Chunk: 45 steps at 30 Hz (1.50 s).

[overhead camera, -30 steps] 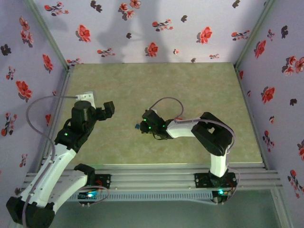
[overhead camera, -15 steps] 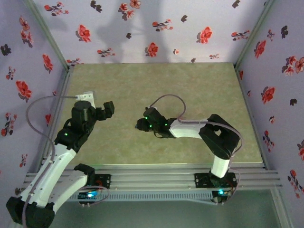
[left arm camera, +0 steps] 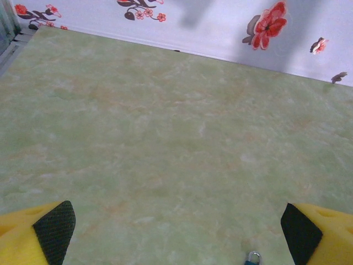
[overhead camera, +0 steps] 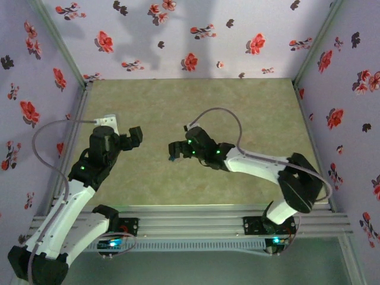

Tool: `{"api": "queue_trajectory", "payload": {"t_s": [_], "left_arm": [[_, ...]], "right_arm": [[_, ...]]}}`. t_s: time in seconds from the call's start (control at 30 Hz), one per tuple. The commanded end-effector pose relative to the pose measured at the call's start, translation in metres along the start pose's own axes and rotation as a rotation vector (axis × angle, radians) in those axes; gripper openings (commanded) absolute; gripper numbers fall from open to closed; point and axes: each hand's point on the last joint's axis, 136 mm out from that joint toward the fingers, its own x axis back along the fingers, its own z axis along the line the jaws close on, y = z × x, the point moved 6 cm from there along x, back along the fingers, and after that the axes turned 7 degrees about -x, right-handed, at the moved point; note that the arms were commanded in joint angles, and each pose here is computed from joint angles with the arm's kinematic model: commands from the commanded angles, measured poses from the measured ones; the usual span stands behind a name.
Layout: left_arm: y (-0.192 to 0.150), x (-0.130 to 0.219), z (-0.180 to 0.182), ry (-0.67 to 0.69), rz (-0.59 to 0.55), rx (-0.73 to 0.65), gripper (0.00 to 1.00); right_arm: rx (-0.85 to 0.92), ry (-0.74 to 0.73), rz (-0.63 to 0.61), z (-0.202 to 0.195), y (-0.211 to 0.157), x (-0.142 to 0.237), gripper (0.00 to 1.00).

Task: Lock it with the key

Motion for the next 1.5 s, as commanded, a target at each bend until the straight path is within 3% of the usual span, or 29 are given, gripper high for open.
{"api": "queue_trajectory", "payload": {"t_s": [0.0, 0.13, 0.4, 0.6, 0.77, 0.9, 1.17, 1.47], "left_arm": [[-0.002, -0.002, 0.009, 0.077, 0.009, 0.019, 1.0], [-0.004, -0.006, 0.01, 0.088, 0.027, 0.009, 1.0], [-0.021, -0.018, 0.015, 0.135, 0.065, -0.031, 1.0], [-0.046, -0.035, 0.02, 0.173, 0.096, -0.068, 1.0], [-0.058, -0.049, 0.032, 0.285, 0.112, -0.131, 1.0], [-0.068, -0.062, 0.044, 0.33, 0.112, -0.126, 1.0], [-0.069, -0.072, 0.069, 0.367, 0.054, -0.131, 1.0], [-0.064, -0.085, 0.078, 0.39, -0.051, -0.177, 1.0]], "right_arm": [[0.11, -0.052, -0.114, -0.003, 0.019, 0.03, 0.99], [0.148, -0.099, -0.203, -0.01, 0.031, 0.06, 0.99], [0.128, -0.337, -0.393, -0.053, 0.053, 0.121, 0.99], [0.128, -0.648, -0.607, -0.115, 0.054, 0.159, 0.99], [0.08, -0.757, -0.71, -0.169, 0.039, 0.169, 0.99], [0.164, -0.747, -0.693, -0.191, 0.03, 0.152, 0.99], [0.131, -0.763, -0.588, -0.243, 0.024, 0.124, 0.99], [0.096, -0.76, -0.627, -0.269, 0.026, 0.115, 0.99]]}}
